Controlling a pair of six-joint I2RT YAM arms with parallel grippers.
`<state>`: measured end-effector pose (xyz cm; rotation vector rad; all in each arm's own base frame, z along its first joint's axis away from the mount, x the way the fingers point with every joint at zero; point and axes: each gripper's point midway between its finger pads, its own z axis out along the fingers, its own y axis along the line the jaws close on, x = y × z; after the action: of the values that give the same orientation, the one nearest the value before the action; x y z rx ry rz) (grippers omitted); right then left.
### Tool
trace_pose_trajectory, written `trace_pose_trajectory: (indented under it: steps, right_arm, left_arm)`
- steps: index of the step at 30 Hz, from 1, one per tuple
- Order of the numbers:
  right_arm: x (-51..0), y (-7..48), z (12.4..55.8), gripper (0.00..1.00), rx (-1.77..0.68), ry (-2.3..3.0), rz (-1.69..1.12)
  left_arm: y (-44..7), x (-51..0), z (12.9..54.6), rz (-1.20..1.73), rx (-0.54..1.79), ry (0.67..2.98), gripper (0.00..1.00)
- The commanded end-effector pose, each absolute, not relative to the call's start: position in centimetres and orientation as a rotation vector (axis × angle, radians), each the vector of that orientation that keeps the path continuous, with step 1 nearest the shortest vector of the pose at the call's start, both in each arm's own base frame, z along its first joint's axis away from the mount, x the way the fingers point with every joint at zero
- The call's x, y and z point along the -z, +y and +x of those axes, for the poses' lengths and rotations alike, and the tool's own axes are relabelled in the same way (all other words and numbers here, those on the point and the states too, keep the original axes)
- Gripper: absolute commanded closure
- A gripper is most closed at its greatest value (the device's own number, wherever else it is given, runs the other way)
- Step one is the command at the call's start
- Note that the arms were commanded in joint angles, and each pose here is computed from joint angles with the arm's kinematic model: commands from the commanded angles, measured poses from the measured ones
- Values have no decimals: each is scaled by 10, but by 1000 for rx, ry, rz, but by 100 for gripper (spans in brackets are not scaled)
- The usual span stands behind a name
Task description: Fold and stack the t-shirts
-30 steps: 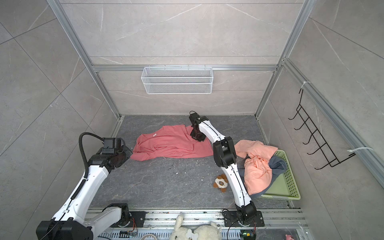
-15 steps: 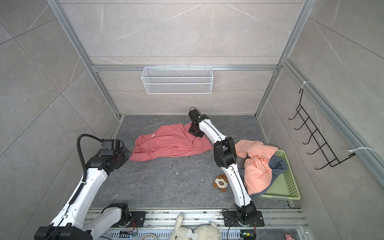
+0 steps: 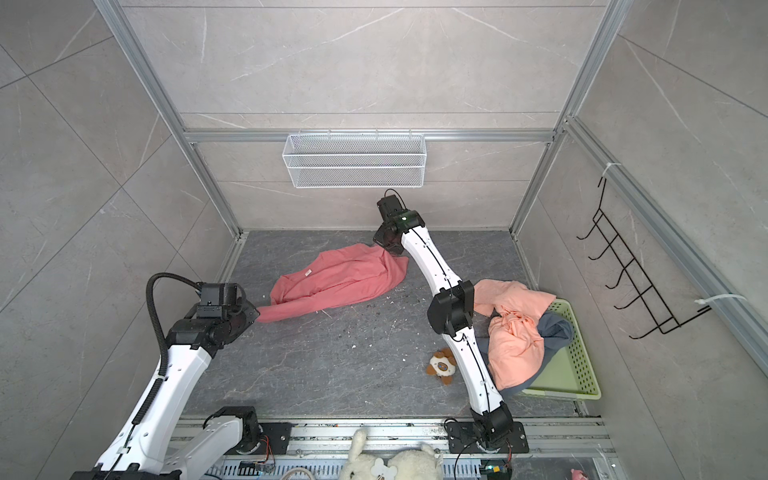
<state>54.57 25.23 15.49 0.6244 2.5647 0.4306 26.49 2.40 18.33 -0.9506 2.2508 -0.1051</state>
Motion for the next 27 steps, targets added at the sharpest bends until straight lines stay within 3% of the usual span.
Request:
trace_pose_trajectory:
  steps: [1,5,8,13,16,18,22,27]
  right_arm:
    - [-175,219,525,100,-209,2569,575]
    - [-232,187,516,100,-118,2454,534]
    - [-275,162,518,98,-226,2346,583]
    - [-332,122,511,95,-326,2178,675]
    - [-360,103,500,82,-295,2085,664]
    - [-362,98,502,81,-328,2048,655]
    - [-360,103,515,88,-421,2040,635]
    - [-336,117,533,71,-460,2138,617]
  left_arm:
    - [38,-193,254,-935,0,2228,100]
    - [51,-224,252,-899,-71,2147,100]
    - [54,-260,264,-843,-55,2037,100]
    - [50,-369,282,-698,34,1788,100]
    - [46,-431,283,-615,95,1611,100]
    - [40,-453,291,-586,158,1538,100]
    - [17,-462,326,-515,296,1542,100]
    - [5,-451,359,-504,364,1594,100]
